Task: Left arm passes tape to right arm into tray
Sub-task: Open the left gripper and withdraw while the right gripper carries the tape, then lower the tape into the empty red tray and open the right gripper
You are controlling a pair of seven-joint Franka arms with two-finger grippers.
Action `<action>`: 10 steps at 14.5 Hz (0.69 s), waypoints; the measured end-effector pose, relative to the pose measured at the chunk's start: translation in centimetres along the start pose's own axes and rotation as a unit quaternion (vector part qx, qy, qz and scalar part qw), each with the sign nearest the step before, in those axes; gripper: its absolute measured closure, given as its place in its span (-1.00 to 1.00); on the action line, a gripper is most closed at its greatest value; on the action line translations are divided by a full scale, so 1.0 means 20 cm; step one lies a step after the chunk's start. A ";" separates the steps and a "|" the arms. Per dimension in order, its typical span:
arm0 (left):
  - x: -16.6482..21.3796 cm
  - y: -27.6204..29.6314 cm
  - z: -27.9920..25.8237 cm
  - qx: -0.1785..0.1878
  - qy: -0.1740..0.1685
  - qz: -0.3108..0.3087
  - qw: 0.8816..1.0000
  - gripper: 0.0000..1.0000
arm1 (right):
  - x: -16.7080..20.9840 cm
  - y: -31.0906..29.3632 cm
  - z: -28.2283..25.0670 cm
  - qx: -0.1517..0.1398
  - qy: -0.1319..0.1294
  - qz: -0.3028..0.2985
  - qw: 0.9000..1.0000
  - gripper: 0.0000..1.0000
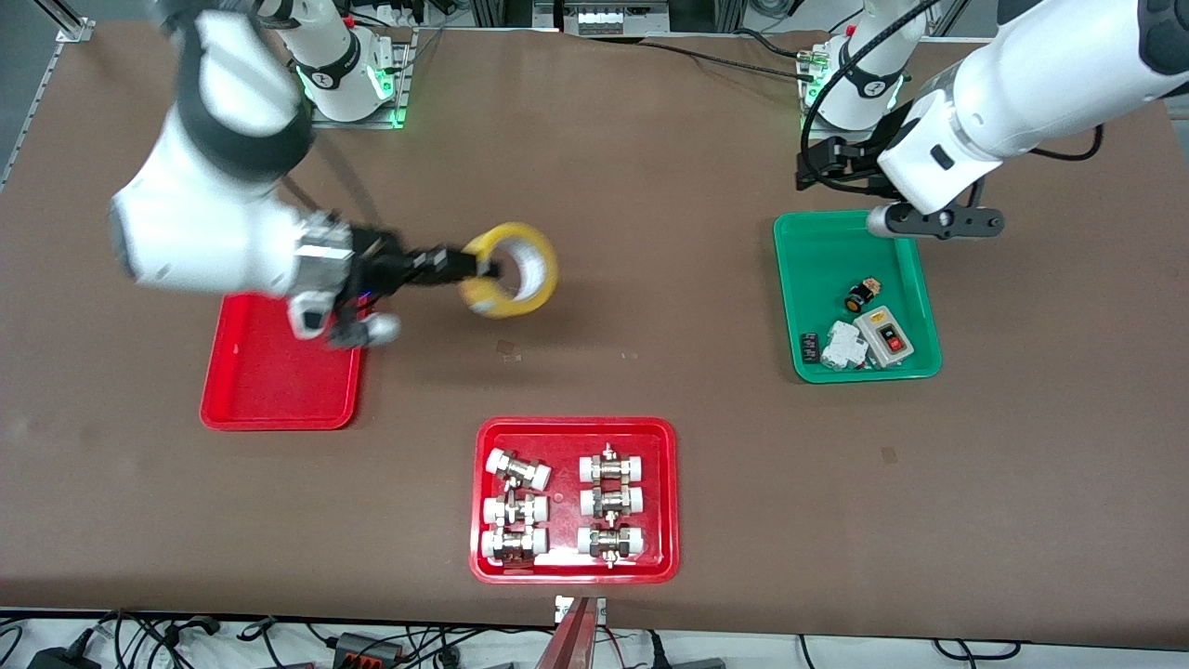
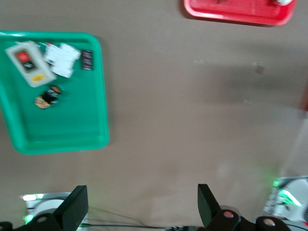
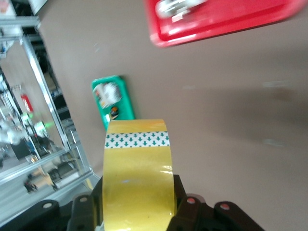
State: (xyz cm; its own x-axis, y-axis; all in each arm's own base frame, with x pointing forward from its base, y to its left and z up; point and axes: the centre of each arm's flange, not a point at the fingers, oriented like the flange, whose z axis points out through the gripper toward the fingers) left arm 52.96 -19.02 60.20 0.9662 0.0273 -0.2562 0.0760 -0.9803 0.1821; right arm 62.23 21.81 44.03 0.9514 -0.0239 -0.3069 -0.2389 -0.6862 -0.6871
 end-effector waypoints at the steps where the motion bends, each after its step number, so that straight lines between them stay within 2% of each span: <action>1: 0.00 -0.07 -0.01 0.005 0.005 0.009 1.000 -1.00 | 0.10 0.19 -0.08 0.005 0.003 0.030 1.000 -0.07; 3: 0.02 -0.23 -0.04 0.007 0.011 0.023 1.000 -1.00 | 0.26 0.56 -0.22 0.014 0.014 0.076 0.997 -0.07; 4: 0.04 -0.30 -0.05 0.016 0.015 0.027 0.999 -1.00 | 0.31 0.73 -0.28 0.012 0.018 0.081 0.996 -0.07; 7: 0.05 -0.37 -0.06 0.044 0.022 0.030 0.998 -1.00 | 0.40 1.22 -0.39 0.004 0.010 0.040 0.999 -0.07; 10: 0.05 -0.45 -0.10 0.053 0.032 0.012 0.998 -1.00 | 0.42 1.63 -0.43 0.018 -0.003 0.000 1.000 -0.07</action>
State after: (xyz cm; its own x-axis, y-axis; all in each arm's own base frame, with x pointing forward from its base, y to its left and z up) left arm 53.83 -9.76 60.20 0.9816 0.0118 -0.1907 0.0287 -0.9959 0.0861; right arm 64.14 -7.05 24.75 0.9503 -0.0193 -0.3107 -0.2456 -0.6598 -0.7101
